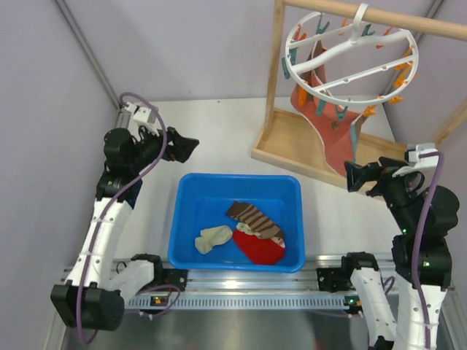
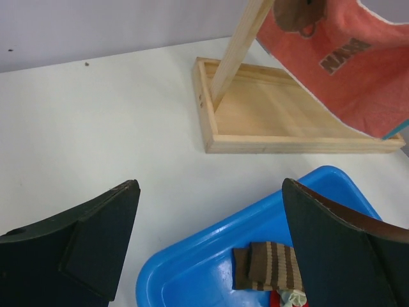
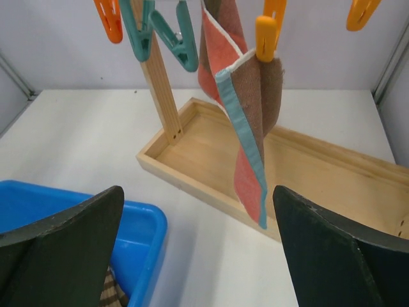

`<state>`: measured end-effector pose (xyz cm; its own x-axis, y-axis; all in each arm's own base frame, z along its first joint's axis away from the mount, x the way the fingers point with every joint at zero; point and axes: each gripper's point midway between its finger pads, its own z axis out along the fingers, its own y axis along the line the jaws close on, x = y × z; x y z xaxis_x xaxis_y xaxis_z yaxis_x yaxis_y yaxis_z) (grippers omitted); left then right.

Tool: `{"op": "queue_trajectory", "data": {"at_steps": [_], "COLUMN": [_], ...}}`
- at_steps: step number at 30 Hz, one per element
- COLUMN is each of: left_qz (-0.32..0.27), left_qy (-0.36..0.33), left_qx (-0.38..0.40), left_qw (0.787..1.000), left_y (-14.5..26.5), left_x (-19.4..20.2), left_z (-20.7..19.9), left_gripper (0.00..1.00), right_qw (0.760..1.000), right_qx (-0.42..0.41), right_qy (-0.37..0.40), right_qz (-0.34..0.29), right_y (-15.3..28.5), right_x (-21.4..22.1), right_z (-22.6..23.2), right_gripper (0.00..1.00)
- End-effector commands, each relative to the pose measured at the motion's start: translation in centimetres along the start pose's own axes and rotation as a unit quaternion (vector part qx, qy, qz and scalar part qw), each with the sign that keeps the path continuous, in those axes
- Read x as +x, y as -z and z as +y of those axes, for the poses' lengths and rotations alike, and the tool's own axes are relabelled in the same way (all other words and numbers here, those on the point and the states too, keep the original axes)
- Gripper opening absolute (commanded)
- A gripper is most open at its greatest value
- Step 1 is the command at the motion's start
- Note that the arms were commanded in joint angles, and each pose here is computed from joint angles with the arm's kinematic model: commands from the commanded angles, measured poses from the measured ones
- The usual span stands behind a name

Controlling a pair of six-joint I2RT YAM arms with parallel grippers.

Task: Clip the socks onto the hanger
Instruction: Open the clamp at the hanger.

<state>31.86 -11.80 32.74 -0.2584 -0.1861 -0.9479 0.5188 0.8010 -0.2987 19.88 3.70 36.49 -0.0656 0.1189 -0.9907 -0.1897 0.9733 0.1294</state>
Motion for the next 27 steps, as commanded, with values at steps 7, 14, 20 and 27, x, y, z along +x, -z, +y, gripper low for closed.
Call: {"op": "queue_trajectory", "data": {"at_steps": [7,14,20,27], "left_qz": [-0.064,-0.145,-0.194,-0.256], "left_qy": [-0.043,-0.085,-0.073,-0.045], "left_qx": [0.171,0.353,0.457,0.436], "left_qw": [0.982,0.920,0.865,0.862], "left_y": [-3.2,-3.9,-6.7,-13.2], "left_x": [-3.6,-3.7,-3.1,-2.3], "left_z": [-8.6,-21.0,-29.8,-34.2], "left_gripper": [0.97,0.92,0.81,0.74], "right_qw": [0.996,0.996,0.995,0.992], "right_qx": [0.000,0.006,0.022,0.038], "right_qy": [0.023,0.037,0.040,0.032], "right_qz": [-0.088,-0.085,-0.090,-0.113], "right_y": [-1.0,-1.6,-0.9,-0.1], "right_x": [-6.1,-7.2,-8.5,-11.5], "right_z": [0.0,-0.4,-0.6,-0.7], "right_gripper": [0.96,0.89,0.81,0.74]}}
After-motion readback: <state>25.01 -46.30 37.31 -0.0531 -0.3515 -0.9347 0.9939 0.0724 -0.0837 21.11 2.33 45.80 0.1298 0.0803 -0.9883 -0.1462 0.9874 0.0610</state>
